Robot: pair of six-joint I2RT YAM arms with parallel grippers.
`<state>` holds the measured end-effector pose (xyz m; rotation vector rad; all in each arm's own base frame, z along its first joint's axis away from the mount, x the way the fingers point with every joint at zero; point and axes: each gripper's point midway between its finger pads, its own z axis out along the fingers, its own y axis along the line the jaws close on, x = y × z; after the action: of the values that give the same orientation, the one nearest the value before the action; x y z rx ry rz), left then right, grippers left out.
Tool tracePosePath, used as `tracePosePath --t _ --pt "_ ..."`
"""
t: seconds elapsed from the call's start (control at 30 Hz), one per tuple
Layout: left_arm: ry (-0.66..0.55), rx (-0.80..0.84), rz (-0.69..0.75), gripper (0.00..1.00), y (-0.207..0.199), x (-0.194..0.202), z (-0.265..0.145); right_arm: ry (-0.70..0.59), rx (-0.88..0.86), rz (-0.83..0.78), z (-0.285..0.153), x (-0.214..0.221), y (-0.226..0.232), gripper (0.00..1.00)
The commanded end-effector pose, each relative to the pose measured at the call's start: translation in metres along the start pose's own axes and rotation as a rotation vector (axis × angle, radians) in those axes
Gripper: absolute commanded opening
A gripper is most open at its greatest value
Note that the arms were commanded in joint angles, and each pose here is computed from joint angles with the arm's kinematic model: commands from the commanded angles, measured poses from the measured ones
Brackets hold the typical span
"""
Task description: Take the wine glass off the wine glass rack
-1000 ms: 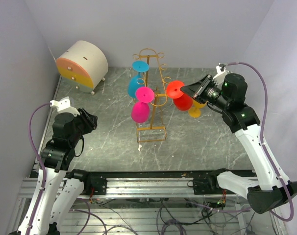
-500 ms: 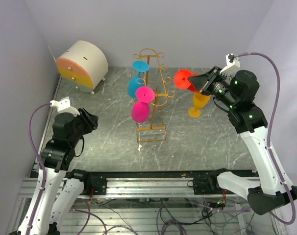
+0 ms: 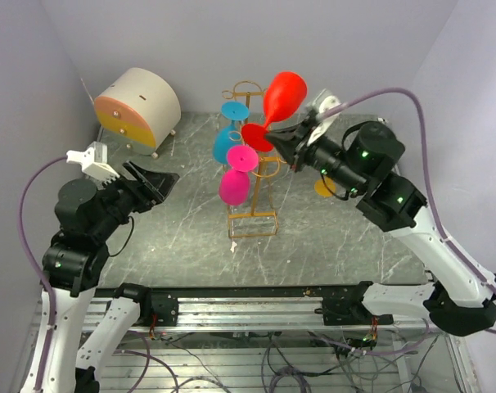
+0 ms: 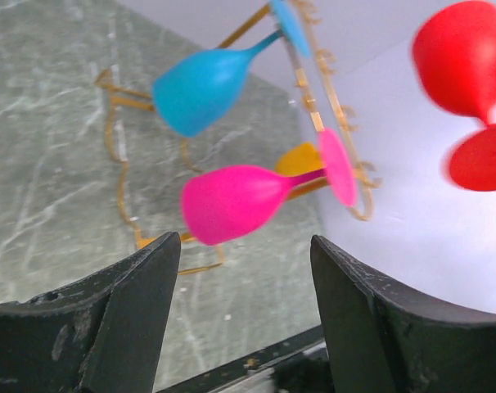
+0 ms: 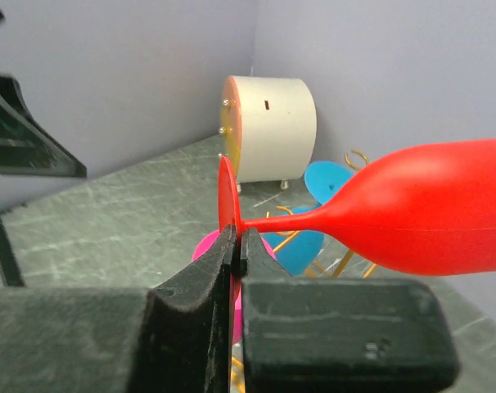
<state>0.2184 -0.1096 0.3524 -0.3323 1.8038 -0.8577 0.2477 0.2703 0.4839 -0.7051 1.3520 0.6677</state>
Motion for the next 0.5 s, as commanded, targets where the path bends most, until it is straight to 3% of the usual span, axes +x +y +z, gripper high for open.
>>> tracePosePath --t 0.0,0.13,0.47 --pt "-0.002 0.162 -0.094 0.77 -0.052 -0.016 -0.027 -0.074 0.097 -0.287 0.007 -0.023 0.004 0.00" --pt "0.013 0.225 -0.213 0.82 -0.077 -0.022 -0.047 -0.114 0.075 -0.390 0.012 -0.028 0.031 0.00" --pt "0.175 0.339 -0.583 0.83 -0.102 -0.004 -0.056 -0.176 0.053 -0.719 0.013 0.008 0.121 0.00"
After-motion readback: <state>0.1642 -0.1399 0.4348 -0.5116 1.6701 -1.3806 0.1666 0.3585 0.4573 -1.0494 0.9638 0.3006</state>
